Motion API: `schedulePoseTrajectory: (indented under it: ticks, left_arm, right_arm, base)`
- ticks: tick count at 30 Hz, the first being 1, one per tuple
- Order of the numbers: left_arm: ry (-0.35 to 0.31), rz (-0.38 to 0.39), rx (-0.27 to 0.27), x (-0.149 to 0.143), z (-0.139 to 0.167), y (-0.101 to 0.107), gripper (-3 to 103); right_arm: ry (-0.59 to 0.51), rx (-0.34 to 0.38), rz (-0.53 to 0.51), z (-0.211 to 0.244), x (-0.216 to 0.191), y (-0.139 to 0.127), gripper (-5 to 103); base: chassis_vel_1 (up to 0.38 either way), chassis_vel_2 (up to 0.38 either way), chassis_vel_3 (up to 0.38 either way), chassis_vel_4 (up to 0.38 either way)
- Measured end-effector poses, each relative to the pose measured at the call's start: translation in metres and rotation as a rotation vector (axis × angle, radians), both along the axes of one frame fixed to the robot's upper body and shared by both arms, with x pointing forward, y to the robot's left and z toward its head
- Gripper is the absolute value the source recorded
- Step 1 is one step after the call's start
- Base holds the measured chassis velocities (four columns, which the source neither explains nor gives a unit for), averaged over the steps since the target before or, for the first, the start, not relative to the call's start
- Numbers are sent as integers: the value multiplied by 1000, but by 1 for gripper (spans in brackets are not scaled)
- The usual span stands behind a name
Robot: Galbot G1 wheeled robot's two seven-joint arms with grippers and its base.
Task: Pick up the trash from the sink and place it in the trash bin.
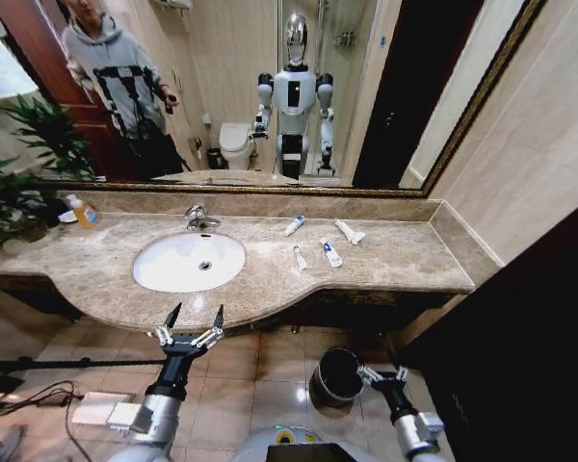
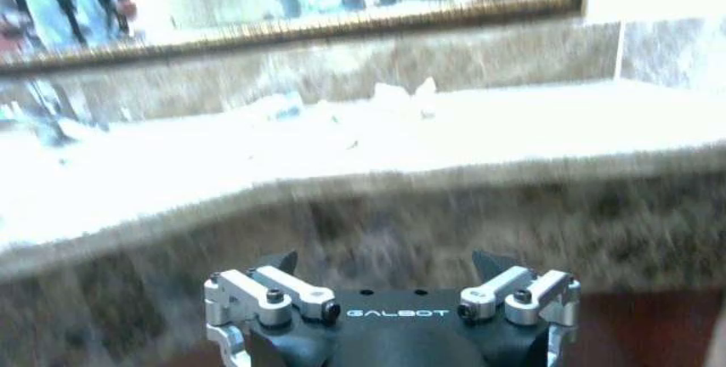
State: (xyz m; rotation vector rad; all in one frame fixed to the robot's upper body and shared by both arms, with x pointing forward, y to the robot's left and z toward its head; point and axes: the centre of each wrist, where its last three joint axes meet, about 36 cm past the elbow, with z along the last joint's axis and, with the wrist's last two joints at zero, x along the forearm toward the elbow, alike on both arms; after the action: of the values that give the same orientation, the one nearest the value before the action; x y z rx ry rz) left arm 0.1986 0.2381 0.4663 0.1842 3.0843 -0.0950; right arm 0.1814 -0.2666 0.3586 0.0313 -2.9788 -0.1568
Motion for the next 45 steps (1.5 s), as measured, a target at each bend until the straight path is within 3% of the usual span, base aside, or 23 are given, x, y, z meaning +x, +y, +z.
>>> schedulePoseTrajectory:
  ticks: [4,12,17,29,45]
  left_arm:
    - [0,0,0,0,0,0,100]
    - [0,0,0,0,0,0,100]
    - [0,0,0,0,0,0,100]
    - [0,0,0,0,0,0,100]
    - [0,0,0,0,0,0,100]
  right_arm:
    - [-97,11,34,50,15,15,100]
    - [-156,2,94,85,69,23,100]
    - [-146,-17,151,78,129,13,100]
    - [-94,-122,158,59,208,-1,102]
    - [-9,-90,169,37,277,26,95]
  base:
    - [0,0,0,0]
    - [0,0,0,0]
    - [0,0,0,0]
    - [0,0,0,0]
    - [0,0,0,0]
